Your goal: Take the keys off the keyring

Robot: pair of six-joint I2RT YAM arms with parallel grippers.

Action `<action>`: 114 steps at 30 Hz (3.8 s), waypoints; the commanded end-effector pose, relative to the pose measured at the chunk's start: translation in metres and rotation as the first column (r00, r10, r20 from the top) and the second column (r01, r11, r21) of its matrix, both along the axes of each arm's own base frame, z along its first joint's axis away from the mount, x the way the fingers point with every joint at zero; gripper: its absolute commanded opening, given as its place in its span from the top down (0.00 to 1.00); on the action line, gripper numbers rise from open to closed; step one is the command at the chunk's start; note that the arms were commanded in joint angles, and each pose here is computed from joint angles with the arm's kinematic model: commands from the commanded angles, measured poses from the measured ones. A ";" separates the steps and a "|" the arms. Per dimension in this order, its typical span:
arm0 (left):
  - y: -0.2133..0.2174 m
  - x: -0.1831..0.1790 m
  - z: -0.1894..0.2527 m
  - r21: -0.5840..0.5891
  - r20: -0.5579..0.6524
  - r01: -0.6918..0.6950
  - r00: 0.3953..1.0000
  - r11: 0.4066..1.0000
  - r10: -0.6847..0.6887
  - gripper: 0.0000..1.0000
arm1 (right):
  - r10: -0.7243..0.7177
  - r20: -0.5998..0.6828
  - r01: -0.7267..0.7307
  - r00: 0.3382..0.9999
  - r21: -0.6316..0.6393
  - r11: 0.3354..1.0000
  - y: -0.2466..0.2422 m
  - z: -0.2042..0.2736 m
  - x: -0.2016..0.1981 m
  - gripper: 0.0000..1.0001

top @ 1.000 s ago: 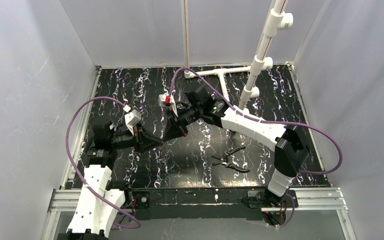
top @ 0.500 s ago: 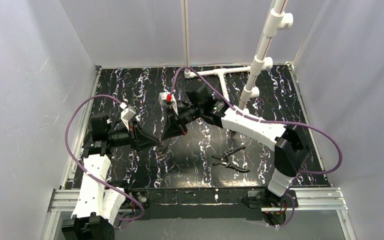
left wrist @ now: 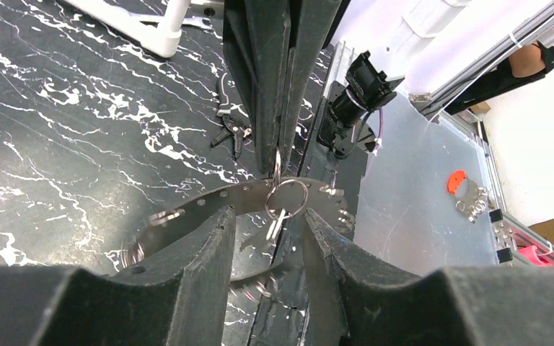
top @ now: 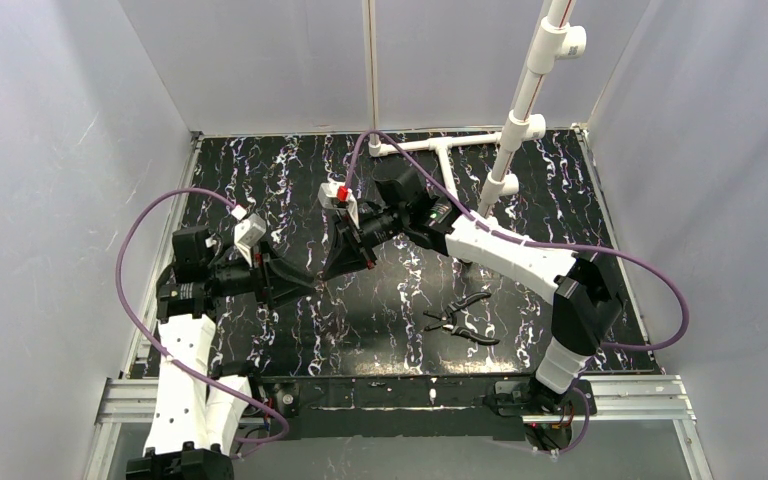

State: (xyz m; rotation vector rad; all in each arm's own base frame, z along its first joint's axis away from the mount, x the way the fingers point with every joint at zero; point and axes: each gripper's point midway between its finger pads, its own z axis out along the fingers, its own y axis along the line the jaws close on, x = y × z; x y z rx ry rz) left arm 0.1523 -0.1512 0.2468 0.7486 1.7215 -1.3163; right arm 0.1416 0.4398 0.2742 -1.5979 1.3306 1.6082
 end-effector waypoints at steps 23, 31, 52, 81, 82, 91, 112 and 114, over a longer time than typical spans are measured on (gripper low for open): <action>0.000 0.010 0.017 -0.037 0.058 0.029 0.998 0.999 -0.026 0.73 | 0.061 0.004 -0.061 0.998 0.105 0.993 0.005 0.030 -0.015 0.99; -0.002 0.011 0.014 -0.033 0.061 0.027 0.998 0.999 -0.025 0.81 | 0.059 -0.016 -0.056 0.998 0.113 0.992 0.010 0.029 -0.013 0.99; -0.001 0.012 0.014 0.005 0.119 -0.024 0.993 1.000 0.024 1.00 | 0.062 0.038 -0.064 0.997 0.054 0.996 0.005 0.016 -0.012 0.79; -0.010 -0.009 0.002 0.265 0.218 0.105 0.962 0.959 -0.166 1.00 | 0.036 0.159 -0.024 0.987 -0.075 0.997 0.005 0.000 -0.013 0.58; -0.010 -0.009 0.001 0.267 0.219 0.105 0.961 0.958 -0.167 1.00 | 0.038 0.161 -0.025 0.986 -0.078 0.997 0.005 -0.001 -0.014 0.59; -0.011 -0.010 0.004 0.265 0.220 0.110 0.960 0.958 -0.171 1.00 | 0.028 0.183 -0.008 0.983 -0.106 0.994 0.009 -0.008 -0.012 0.63; -0.009 0.007 0.022 0.098 0.053 0.062 0.996 0.993 -0.068 0.54 | -0.079 0.115 0.080 0.990 -0.004 0.997 -0.002 0.020 0.014 0.99; -0.006 0.009 0.023 0.082 0.047 0.051 0.997 0.995 -0.055 0.54 | -0.083 0.104 0.083 0.991 0.006 0.997 -0.004 0.022 0.016 0.99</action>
